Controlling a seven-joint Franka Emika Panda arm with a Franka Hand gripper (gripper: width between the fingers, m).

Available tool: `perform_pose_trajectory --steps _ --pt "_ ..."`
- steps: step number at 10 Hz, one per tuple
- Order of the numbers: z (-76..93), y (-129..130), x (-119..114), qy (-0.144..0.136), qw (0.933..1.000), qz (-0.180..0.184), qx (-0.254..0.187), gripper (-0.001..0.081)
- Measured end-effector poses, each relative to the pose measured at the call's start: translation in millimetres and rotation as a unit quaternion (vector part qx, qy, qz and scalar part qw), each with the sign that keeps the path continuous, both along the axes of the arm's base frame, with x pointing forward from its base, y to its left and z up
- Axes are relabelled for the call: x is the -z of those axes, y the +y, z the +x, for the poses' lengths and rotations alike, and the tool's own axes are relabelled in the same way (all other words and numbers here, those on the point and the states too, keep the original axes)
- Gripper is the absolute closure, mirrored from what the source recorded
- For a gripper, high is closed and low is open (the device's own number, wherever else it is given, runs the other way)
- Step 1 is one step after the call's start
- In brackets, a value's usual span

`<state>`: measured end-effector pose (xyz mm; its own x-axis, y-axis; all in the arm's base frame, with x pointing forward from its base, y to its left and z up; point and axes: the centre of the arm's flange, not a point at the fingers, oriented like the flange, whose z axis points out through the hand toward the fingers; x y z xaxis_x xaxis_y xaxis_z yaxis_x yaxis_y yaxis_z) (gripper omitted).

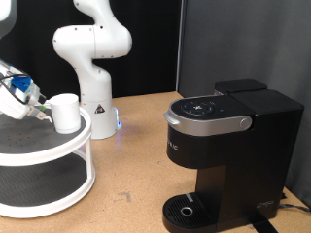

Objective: Make a cup of coffee with the keurig machine

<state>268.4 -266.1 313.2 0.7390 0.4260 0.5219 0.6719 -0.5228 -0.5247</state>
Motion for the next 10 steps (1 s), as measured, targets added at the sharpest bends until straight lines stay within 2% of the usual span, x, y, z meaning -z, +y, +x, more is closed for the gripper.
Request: perform_pose_trajectory --steps 5,6,7,8,9,10 --pt "-2.0 7.9 10.4 0.003 1.0 -0.001 0.001 0.0003" --pt "-2.2 8.3 11.6 0.003 1.0 -0.002 0.003 0.0124" --pt "-2.5 8.5 12.7 0.003 1.0 -0.004 0.004 0.0124" --pt "-2.8 8.7 13.8 0.003 1.0 -0.005 0.005 0.026" --pt "-3.0 8.9 14.4 0.003 1.0 -0.006 0.006 0.0443" --pt "-3.1 9.0 14.7 0.003 1.0 -0.006 0.006 0.0443"
